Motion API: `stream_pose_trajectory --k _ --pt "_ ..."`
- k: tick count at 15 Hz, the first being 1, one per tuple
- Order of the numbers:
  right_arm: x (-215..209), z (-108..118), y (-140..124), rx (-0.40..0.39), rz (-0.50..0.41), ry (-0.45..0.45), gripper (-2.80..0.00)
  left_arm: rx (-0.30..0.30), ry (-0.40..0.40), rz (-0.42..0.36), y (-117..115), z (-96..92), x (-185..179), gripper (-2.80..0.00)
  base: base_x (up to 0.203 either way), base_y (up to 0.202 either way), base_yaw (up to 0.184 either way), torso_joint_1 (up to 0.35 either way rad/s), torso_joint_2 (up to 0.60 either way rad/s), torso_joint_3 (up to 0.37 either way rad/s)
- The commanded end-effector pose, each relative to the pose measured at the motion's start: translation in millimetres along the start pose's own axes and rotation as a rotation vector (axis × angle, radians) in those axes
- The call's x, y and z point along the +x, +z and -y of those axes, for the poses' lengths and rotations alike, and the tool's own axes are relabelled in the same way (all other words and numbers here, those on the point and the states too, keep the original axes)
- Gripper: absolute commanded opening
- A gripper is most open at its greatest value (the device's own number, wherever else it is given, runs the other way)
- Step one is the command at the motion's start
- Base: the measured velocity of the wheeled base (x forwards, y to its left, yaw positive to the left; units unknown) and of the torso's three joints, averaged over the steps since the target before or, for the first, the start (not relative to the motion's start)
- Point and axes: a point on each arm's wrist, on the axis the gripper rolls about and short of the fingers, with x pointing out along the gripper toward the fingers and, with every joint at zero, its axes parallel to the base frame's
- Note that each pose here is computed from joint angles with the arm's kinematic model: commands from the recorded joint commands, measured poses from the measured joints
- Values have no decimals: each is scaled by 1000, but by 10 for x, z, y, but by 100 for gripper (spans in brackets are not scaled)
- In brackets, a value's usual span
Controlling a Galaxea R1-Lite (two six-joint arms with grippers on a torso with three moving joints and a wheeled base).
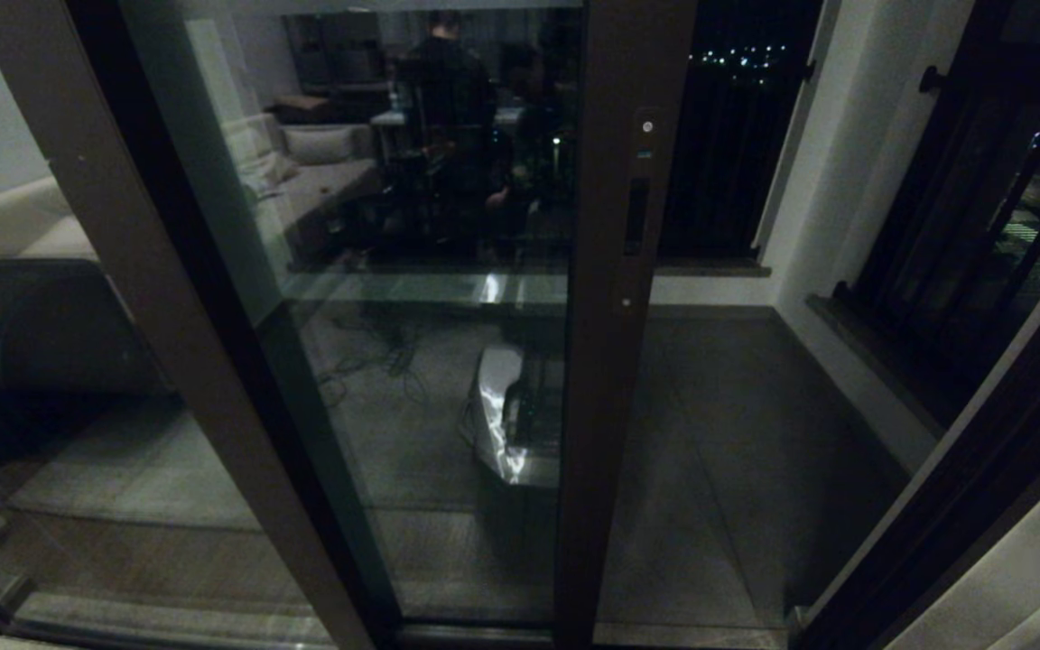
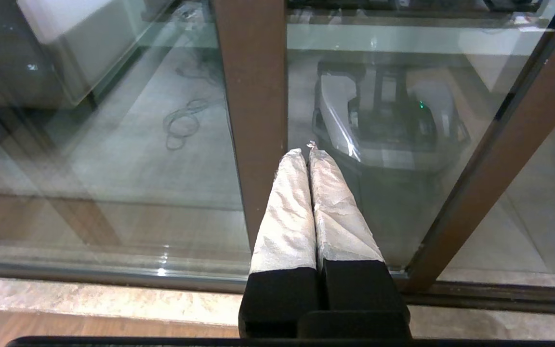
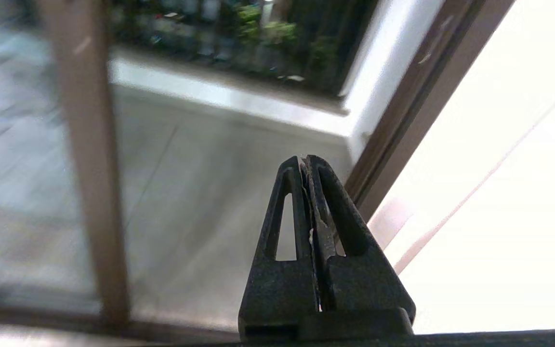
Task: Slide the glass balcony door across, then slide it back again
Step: Open the slid door
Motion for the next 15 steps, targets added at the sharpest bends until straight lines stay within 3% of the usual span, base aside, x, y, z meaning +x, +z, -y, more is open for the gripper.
stream_pose_trajectory --k 1,4,7,10,12,15 --pt "-340 -130 -334 1 31 6 -280 0 1 0 -1 0 0 -280 0 0 0 0 0 0" --pt "-225 -299 -876 34 -69 93 -280 0 1 -1 -2 0 0 -280 0 0 0 0 0 0" --pt "212 -449 -1381 146 -208 167 -280 0 -1 0 0 0 0 -280 0 0 0 0 0 0" --pt "579 -571 -1818 183 -168 154 -280 0 1 0 0 0 0 -280 0 0 0 0 0 0" --pt "648 -582 -1865 240 -94 130 -280 0 0 0 0 0 0 -280 0 0 0 0 0 0" --pt "704 -600 -2004 159 -106 41 -280 0 1 0 0 0 0 -280 0 0 0 0 0 0"
